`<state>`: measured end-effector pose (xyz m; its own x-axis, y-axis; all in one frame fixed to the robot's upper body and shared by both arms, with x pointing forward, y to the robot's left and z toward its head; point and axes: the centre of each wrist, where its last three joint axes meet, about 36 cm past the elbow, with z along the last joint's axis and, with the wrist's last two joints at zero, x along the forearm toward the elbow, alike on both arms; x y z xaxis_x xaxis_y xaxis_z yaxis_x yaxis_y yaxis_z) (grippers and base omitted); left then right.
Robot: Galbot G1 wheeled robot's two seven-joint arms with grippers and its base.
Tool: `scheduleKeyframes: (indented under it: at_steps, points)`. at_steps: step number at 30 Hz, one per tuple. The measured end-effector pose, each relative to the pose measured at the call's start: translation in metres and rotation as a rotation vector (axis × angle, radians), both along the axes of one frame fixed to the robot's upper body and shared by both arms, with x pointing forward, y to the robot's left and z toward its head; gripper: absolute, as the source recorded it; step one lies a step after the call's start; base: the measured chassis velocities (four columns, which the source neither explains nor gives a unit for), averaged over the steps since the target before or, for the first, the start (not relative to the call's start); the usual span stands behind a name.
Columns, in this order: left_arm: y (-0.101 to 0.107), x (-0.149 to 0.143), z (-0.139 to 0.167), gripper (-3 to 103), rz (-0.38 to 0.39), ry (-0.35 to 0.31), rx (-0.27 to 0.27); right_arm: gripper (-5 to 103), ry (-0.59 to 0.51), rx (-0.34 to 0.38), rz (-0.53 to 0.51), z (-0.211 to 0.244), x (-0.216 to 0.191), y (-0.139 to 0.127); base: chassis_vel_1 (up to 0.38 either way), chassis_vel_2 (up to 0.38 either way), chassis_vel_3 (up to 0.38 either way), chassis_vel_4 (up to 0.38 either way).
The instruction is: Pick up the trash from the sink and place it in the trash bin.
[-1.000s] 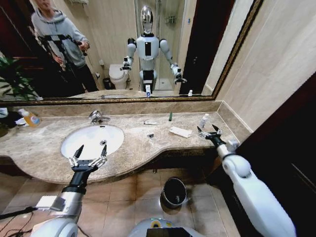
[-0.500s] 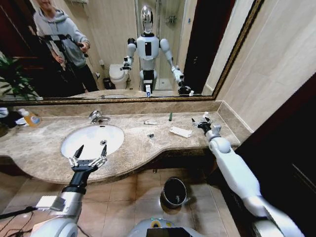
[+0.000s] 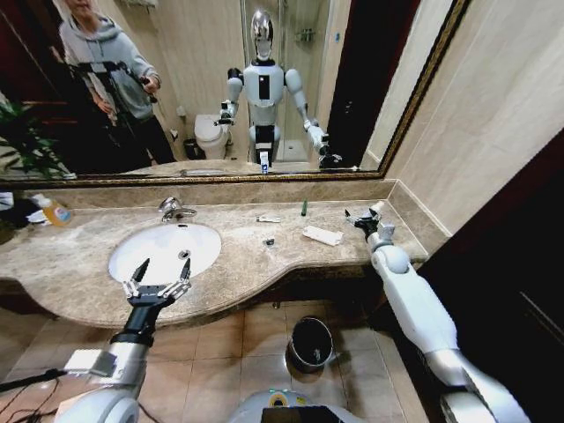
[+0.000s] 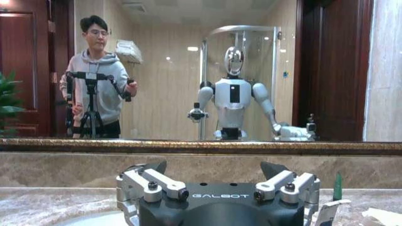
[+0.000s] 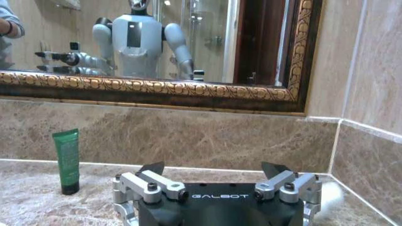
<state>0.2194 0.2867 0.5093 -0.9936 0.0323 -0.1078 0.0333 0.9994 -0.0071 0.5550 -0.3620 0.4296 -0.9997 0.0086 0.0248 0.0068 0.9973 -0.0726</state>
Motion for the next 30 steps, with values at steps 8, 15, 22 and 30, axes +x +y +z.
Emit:
scheduleKeyframes:
  at_steps: [8,15,22,30]
  points:
    - [0.000,0.000,0.000,100,0.000,0.000,0.000,100,0.001,-0.010,-0.005,0.001,-0.002,-0.007,0.000,0.000,0.000,0.000]
    - [0.000,0.000,0.000,100,0.000,0.000,0.000,100,0.012,-0.006,-0.015,-0.002,0.002,-0.010,0.000,0.000,0.000,0.000]
    - [0.000,0.000,0.000,100,0.000,0.000,0.000,100,0.034,0.006,-0.108,-0.014,0.004,-0.017,0.000,0.000,0.000,0.000]
    - [0.000,0.000,0.000,100,0.000,0.000,0.000,100,0.068,0.015,-0.314,-0.016,0.017,0.010,0.000,0.000,0.000,0.000]
